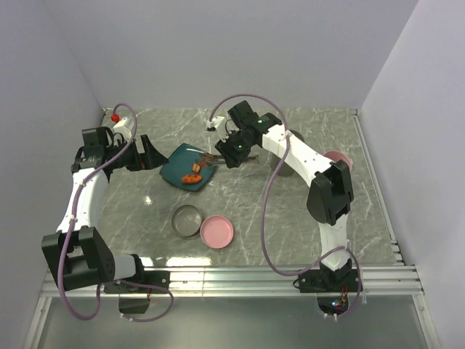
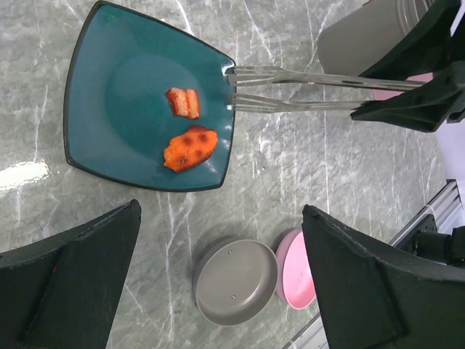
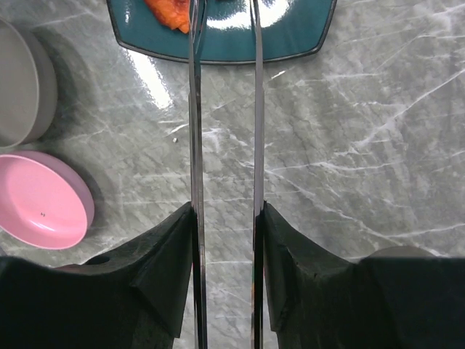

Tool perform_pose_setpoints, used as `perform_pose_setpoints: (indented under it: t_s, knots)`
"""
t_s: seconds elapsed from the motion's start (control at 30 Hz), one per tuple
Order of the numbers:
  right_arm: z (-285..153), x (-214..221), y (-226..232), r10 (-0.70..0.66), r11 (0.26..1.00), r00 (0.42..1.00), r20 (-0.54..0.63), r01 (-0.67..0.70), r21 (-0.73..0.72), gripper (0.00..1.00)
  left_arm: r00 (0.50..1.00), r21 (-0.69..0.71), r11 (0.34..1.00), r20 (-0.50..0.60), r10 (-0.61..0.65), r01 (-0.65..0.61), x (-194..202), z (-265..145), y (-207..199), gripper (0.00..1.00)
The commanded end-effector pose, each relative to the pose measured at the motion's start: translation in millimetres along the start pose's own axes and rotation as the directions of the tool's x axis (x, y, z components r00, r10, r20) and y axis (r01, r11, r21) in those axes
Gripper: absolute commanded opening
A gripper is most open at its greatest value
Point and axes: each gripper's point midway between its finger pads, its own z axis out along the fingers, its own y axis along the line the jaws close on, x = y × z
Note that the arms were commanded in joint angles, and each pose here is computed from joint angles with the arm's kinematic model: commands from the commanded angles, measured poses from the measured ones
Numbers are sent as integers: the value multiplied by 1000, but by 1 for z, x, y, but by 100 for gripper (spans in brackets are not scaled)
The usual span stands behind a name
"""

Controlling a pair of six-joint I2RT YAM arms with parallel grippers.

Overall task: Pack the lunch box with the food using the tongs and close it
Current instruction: Pick up the fake food from the plate.

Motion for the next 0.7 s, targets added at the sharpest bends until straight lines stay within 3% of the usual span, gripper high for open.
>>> perform_pose_setpoints:
  t_s: [0.0,0.67]
  knots:
    - [-4,-33,-4,-27,999,996,86,23,43,47,1000,35,999,17,18,-19,-9,1,-6,99]
    - [35,-35,0,-43,999,998,42,42,35,58,1000,19,1000,4,13,-13,-2,3,-1,99]
